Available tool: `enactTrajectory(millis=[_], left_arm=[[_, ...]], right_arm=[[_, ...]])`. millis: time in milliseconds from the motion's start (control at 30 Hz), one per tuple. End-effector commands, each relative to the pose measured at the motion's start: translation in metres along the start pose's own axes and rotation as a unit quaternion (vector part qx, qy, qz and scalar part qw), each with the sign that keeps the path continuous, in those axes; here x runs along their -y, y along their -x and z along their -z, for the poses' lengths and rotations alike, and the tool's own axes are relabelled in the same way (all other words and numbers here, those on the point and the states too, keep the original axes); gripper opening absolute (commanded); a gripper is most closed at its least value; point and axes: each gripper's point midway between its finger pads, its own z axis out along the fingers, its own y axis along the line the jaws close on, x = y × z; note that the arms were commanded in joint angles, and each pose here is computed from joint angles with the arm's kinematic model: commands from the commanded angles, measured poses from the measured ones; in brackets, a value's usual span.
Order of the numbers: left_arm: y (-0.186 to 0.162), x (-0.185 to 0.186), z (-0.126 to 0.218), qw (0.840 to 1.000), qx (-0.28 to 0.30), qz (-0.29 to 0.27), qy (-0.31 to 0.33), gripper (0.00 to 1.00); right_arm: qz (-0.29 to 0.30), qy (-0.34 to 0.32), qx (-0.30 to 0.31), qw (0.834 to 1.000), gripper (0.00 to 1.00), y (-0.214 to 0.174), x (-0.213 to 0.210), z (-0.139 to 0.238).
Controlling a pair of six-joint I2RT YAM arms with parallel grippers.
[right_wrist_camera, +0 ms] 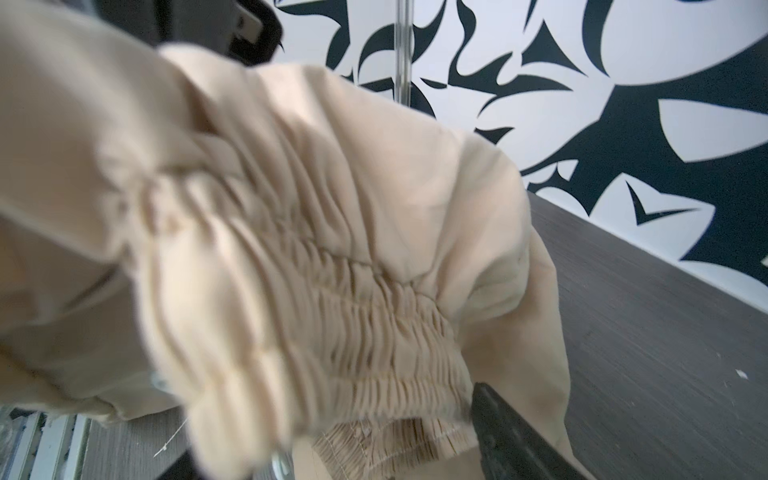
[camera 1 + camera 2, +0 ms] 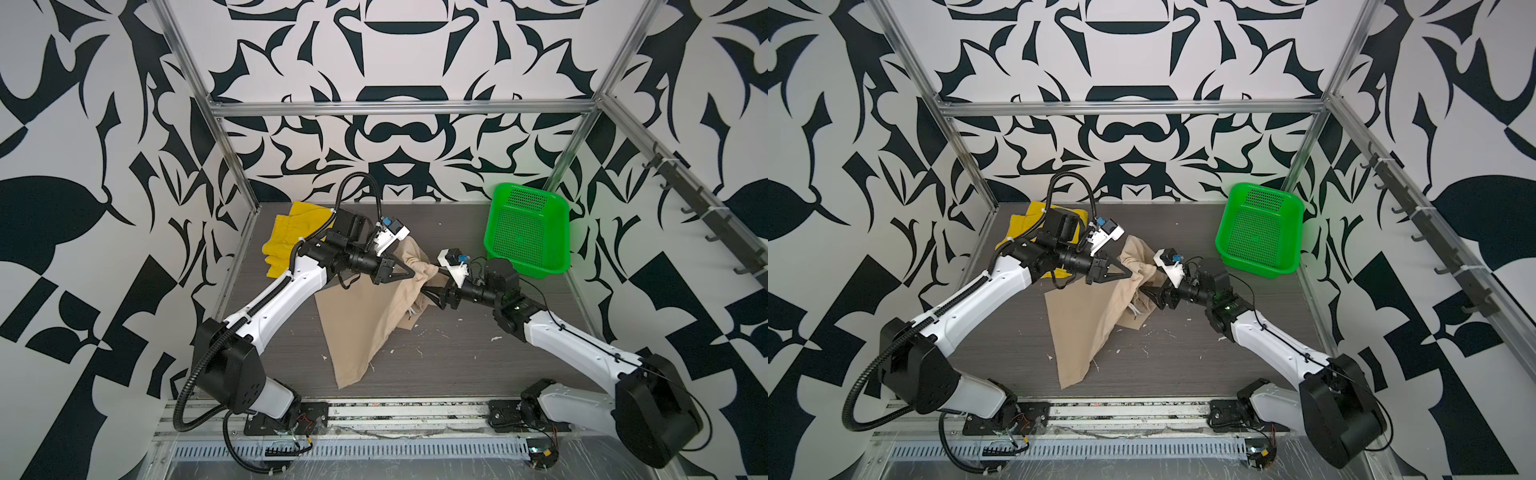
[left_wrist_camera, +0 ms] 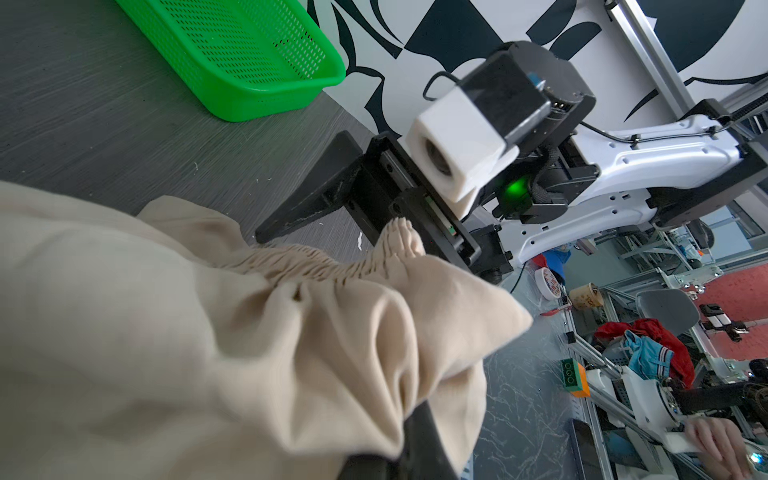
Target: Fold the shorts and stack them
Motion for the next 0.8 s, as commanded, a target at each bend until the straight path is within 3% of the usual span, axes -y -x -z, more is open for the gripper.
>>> enactTrajectory(millis=[0, 267, 333, 467, 500, 567, 633, 767], left_arm=[[0.005, 0.018, 0.007, 0.999, 0.007, -0.018, -0.030, 0.06], [0.003, 0.018, 0.008, 0.999, 0.004, -0.015, -0.033, 0.06], [0.002, 0.018, 0.008, 0.999, 0.002, -0.014, -0.032, 0.07], [-0.003, 0.001, 0.013, 0.999, 0.000, -0.012, 0.033, 0.16], [-0.005, -0.007, 0.016, 0.998, 0.001, -0.010, 0.060, 0.19], [-0.011, -0.032, 0.023, 0.990, -0.001, 0.000, 0.141, 0.38], [-0.017, -0.053, 0.033, 0.978, 0.000, 0.010, 0.209, 0.54], [-0.037, -0.070, 0.043, 0.963, 0.002, 0.032, 0.269, 0.62]], right_arm=[[0.060, 0.027, 0.072, 0.995, 0.83, 0.049, -0.011, 0.000], [0.065, 0.063, 0.085, 0.992, 0.80, 0.063, -0.017, -0.012], [0.064, 0.051, 0.082, 0.993, 0.63, 0.064, -0.011, -0.015], [0.061, -0.001, 0.072, 0.996, 0.06, 0.068, 0.005, -0.012], [0.057, -0.014, 0.068, 0.996, 0.00, 0.071, 0.008, -0.010], [0.012, -0.061, 0.051, 0.997, 0.00, 0.079, 0.022, -0.003], [-0.069, -0.131, 0.022, 0.989, 0.00, 0.085, 0.045, 0.006], [-0.175, -0.234, -0.042, 0.956, 0.00, 0.079, 0.076, 0.020]])
